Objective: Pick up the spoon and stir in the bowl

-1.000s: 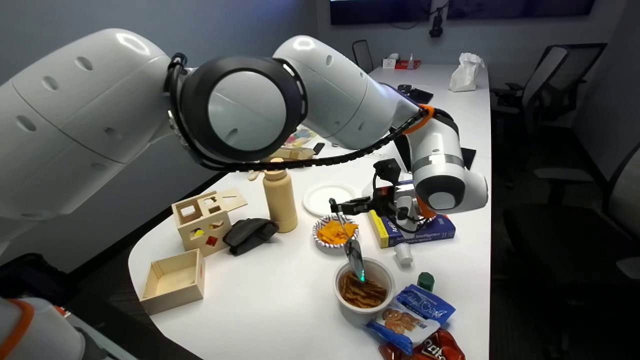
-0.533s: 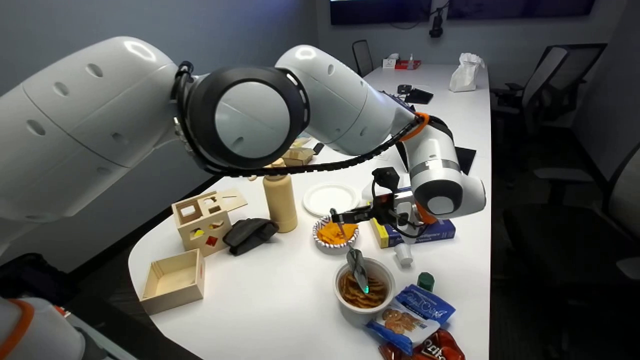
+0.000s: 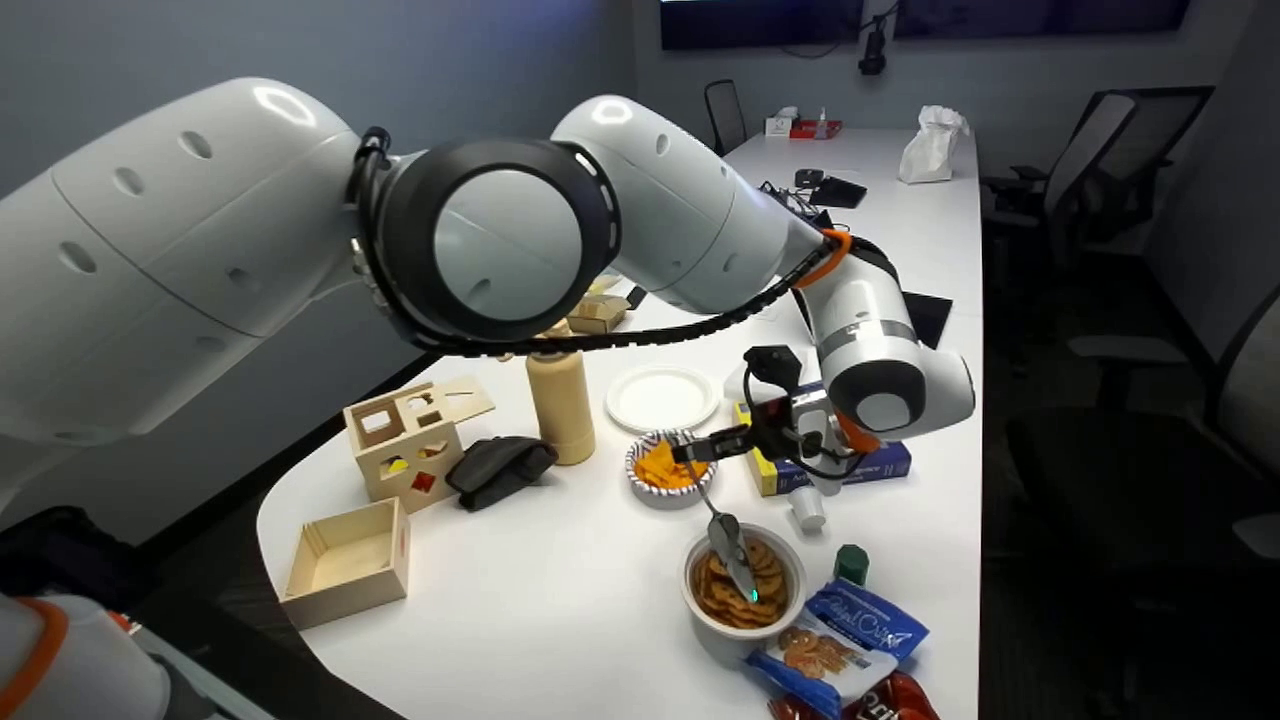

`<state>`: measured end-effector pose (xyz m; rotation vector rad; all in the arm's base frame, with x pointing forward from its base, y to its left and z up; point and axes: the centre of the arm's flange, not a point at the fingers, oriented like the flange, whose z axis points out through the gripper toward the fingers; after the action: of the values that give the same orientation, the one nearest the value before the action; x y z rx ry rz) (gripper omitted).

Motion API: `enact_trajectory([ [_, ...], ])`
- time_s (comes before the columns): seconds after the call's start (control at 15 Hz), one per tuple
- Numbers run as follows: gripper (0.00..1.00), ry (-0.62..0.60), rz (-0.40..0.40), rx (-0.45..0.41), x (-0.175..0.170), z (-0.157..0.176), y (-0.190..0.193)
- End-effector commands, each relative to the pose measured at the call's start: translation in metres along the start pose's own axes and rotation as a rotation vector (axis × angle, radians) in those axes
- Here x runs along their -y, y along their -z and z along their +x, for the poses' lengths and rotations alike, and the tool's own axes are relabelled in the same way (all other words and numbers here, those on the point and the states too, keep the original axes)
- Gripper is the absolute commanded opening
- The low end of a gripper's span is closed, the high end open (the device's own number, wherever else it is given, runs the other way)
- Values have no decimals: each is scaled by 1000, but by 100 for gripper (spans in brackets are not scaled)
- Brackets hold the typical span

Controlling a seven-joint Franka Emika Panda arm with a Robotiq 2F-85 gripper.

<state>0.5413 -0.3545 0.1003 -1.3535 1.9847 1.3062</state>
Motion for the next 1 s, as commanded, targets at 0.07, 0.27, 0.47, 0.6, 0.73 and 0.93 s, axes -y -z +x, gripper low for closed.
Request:
enact_trajectory([
  [0.07,1,-16,-23,-50,20,10,2],
  [0.27,1,8,-35,-48,25,8,-3],
  [0.47,35,25,-40,-46,30,5,-7],
  [0.6,52,33,-43,-46,32,4,-10],
  [0.73,66,37,-43,-44,34,3,-11],
  [0.93,90,40,-43,-43,34,2,-12],
])
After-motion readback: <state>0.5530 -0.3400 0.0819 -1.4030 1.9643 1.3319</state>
